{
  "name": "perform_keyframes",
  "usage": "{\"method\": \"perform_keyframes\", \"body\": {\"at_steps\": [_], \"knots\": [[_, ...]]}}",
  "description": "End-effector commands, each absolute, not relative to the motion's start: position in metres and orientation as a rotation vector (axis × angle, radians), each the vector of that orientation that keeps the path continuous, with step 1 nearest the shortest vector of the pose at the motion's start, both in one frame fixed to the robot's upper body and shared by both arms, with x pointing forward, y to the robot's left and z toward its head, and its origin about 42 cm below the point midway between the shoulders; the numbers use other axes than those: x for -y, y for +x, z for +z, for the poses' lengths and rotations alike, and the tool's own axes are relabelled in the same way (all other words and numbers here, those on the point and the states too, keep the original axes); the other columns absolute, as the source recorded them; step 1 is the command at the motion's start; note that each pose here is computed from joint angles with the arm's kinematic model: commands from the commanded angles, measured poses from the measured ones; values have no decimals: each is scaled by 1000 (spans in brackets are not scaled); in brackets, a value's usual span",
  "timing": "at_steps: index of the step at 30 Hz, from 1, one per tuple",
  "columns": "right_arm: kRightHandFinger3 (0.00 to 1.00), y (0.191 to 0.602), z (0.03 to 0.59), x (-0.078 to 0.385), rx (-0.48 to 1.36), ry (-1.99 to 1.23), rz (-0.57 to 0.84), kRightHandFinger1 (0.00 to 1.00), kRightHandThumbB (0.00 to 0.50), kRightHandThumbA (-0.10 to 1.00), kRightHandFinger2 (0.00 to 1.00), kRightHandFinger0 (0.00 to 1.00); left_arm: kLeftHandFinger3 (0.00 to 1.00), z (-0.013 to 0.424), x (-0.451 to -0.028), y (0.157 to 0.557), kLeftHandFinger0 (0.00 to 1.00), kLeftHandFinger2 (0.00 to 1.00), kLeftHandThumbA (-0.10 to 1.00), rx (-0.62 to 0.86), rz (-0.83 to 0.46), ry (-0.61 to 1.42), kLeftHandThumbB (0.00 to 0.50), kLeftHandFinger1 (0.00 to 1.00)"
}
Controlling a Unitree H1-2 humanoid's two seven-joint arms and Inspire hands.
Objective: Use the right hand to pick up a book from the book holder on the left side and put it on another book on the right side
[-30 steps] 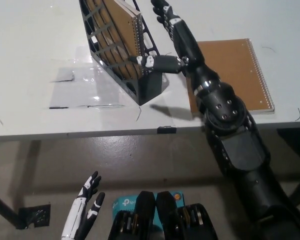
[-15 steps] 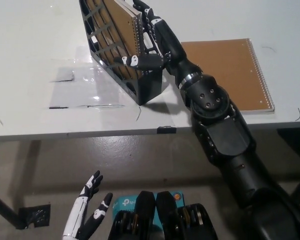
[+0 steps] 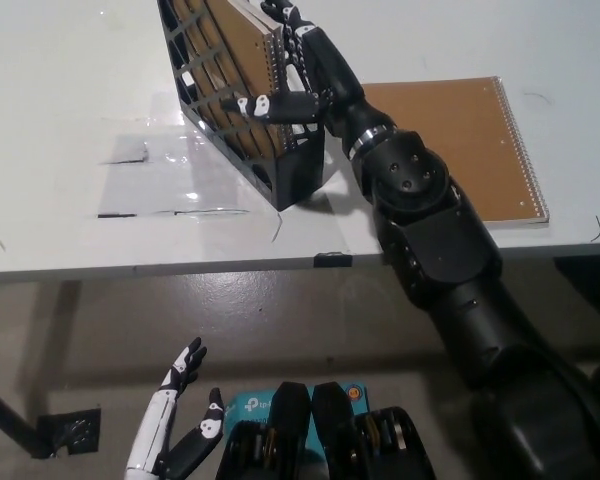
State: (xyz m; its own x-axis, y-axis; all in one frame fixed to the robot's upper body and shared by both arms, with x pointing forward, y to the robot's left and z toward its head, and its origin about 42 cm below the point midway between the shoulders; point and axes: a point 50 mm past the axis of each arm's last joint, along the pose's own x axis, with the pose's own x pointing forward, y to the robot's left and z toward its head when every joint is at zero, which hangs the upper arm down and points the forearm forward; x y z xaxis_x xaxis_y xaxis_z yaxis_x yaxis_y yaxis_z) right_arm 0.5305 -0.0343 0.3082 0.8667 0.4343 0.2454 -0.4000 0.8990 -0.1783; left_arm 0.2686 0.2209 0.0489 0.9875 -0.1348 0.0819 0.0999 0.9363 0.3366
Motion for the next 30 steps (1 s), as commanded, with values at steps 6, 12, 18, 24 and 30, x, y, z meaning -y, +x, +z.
{"method": "perform_keyframes", "body": {"at_steps": [6, 12, 18, 24, 30], "knots": [[1000, 540, 349, 17, 264, 119, 469, 1000, 272, 1000, 1000, 829, 1000, 62, -222, 277, 1000, 1000, 170, 160, -86, 331, 126, 1000], [1000, 545, 341, 18, 183, 220, 471, 963, 285, 1000, 1000, 820, 1000, 62, -222, 277, 1000, 1000, 119, 167, -83, 323, 138, 1000], [1000, 549, 334, 19, 137, 270, 472, 925, 302, 1000, 997, 803, 1000, 62, -221, 279, 1000, 1000, 113, 169, -81, 324, 140, 1000], [1000, 550, 329, 20, 130, 253, 475, 908, 324, 1000, 989, 780, 1000, 61, -221, 278, 1000, 1000, 162, 171, -79, 327, 143, 1000], [1000, 549, 329, 17, 154, 183, 477, 927, 311, 1000, 972, 778, 1000, 64, -221, 280, 1000, 1000, 182, 180, -82, 340, 146, 1000]]}}
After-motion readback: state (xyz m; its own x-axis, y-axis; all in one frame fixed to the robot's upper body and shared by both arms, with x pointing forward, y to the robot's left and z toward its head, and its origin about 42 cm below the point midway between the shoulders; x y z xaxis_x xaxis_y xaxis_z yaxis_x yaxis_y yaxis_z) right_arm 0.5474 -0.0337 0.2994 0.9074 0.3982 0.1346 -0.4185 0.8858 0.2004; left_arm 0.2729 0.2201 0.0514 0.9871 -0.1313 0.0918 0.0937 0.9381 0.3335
